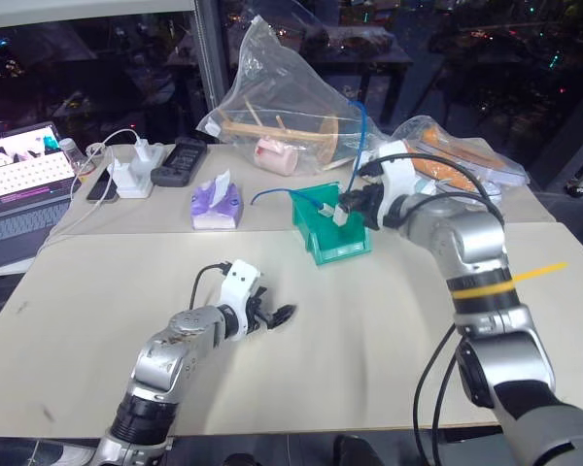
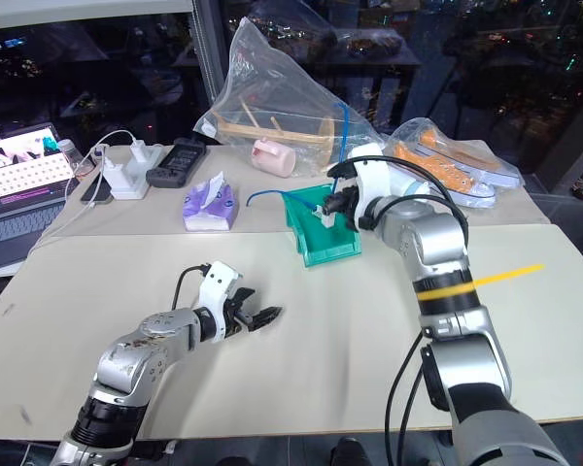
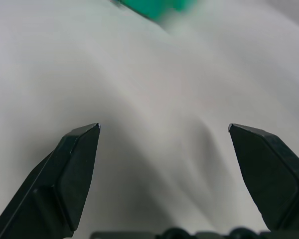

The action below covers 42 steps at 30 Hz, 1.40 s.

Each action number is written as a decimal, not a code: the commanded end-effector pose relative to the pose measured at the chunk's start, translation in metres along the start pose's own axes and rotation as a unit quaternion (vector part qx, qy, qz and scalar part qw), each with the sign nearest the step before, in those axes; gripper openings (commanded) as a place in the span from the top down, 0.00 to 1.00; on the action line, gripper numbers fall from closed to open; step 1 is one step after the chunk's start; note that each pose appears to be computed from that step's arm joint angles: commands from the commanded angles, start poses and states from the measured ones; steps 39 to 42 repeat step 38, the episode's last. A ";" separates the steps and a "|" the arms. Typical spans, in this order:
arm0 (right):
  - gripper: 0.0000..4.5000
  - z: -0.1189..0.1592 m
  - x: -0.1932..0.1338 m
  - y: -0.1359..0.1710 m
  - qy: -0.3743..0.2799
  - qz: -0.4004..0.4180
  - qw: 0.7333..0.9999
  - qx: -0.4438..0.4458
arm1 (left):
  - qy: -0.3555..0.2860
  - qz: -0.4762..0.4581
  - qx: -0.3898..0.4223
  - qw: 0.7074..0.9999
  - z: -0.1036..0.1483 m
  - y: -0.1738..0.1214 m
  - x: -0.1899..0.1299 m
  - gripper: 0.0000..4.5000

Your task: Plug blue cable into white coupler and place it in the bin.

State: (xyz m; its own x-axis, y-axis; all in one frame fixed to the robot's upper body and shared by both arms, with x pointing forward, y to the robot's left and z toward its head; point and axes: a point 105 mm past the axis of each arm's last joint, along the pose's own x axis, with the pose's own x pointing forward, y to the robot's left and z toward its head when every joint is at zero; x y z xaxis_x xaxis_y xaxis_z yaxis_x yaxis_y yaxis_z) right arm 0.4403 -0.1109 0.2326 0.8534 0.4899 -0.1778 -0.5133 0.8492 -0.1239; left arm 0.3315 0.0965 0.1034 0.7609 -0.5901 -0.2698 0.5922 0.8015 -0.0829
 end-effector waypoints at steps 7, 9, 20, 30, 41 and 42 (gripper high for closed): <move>0.53 0.016 0.013 0.002 -0.047 0.028 0.999 0.002 | -0.068 0.013 -0.002 0.998 0.028 0.010 -0.011 0.00; 0.38 0.020 0.011 0.002 -0.056 0.030 0.998 0.002 | -0.071 0.014 -0.010 0.997 0.029 0.012 -0.011 0.00; 0.01 0.030 -0.075 0.010 -0.092 0.081 0.992 -0.040 | -0.131 0.062 -0.052 0.988 0.048 0.049 -0.019 0.00; 0.01 -0.065 -0.153 -0.004 -0.088 0.002 0.996 -0.013 | -0.121 0.010 0.009 0.993 0.035 0.054 -0.036 0.00; 0.01 -0.110 -0.153 -0.011 -0.047 -0.068 0.996 -0.044 | -0.076 -0.021 0.030 0.996 0.009 0.059 -0.035 0.00; 0.01 -0.110 -0.153 -0.011 -0.047 -0.068 0.996 -0.044 | -0.076 -0.021 0.030 0.996 0.009 0.059 -0.035 0.00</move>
